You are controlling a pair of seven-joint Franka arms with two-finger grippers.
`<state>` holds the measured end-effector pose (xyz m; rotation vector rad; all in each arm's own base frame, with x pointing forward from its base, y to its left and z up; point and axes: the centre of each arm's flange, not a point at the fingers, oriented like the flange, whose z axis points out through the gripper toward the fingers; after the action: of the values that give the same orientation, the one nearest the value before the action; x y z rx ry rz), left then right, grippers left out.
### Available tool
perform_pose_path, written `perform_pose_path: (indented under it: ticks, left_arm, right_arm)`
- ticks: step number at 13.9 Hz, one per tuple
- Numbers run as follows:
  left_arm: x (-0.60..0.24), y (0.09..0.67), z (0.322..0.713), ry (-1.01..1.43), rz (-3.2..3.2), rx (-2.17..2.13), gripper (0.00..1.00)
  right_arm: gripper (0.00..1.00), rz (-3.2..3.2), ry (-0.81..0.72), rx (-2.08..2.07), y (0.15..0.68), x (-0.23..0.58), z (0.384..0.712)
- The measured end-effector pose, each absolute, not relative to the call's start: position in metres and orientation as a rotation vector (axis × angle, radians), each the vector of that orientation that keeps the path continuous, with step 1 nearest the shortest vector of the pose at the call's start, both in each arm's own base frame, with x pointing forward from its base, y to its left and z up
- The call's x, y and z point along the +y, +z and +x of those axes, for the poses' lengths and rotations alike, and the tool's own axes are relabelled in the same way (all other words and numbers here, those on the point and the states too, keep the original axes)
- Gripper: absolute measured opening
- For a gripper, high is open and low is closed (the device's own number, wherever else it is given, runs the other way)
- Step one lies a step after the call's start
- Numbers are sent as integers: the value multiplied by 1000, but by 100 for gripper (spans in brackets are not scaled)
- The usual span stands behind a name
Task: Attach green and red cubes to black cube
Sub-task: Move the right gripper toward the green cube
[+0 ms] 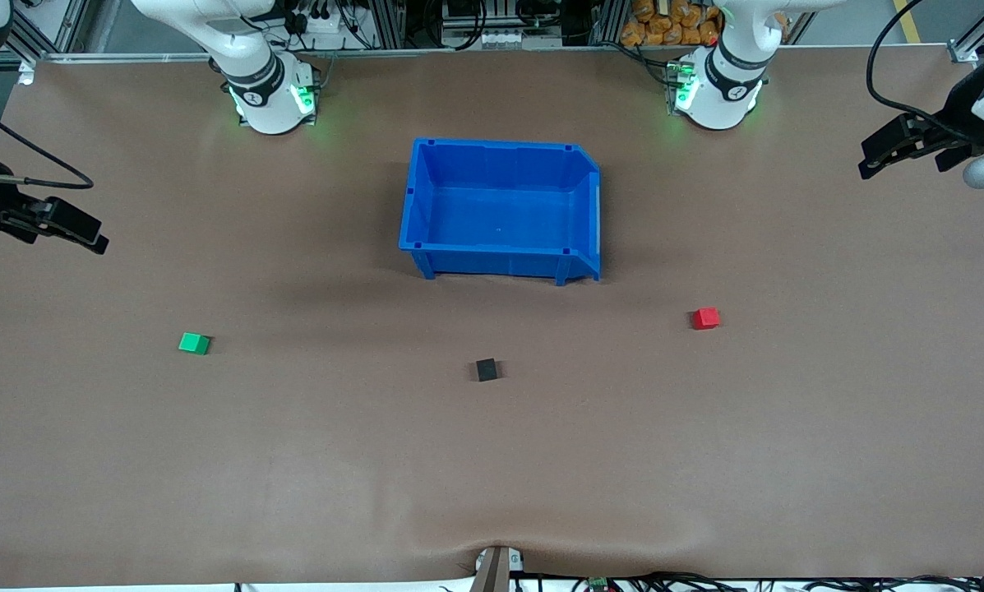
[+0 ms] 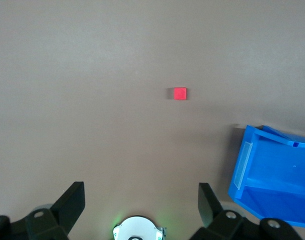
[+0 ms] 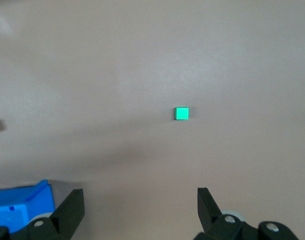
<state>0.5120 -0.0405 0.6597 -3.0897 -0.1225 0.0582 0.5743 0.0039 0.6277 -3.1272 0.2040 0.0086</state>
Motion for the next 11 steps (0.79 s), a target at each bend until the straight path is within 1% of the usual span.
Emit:
perform_pose_path:
  ticks: [4,8,11]
  left_arm:
    - [-41,660,512,62,-3091,-92,100]
    - [-41,660,512,63,-3091,-91,100]
    - [-41,660,511,63,-3091,-90,100]
  right_arm:
    - [100,-3135,14,-20,628,-20,574]
    - [100,-3156,-29,-49,642,-20,574]
    - [100,-3159,-20,-49,639,-21,576]
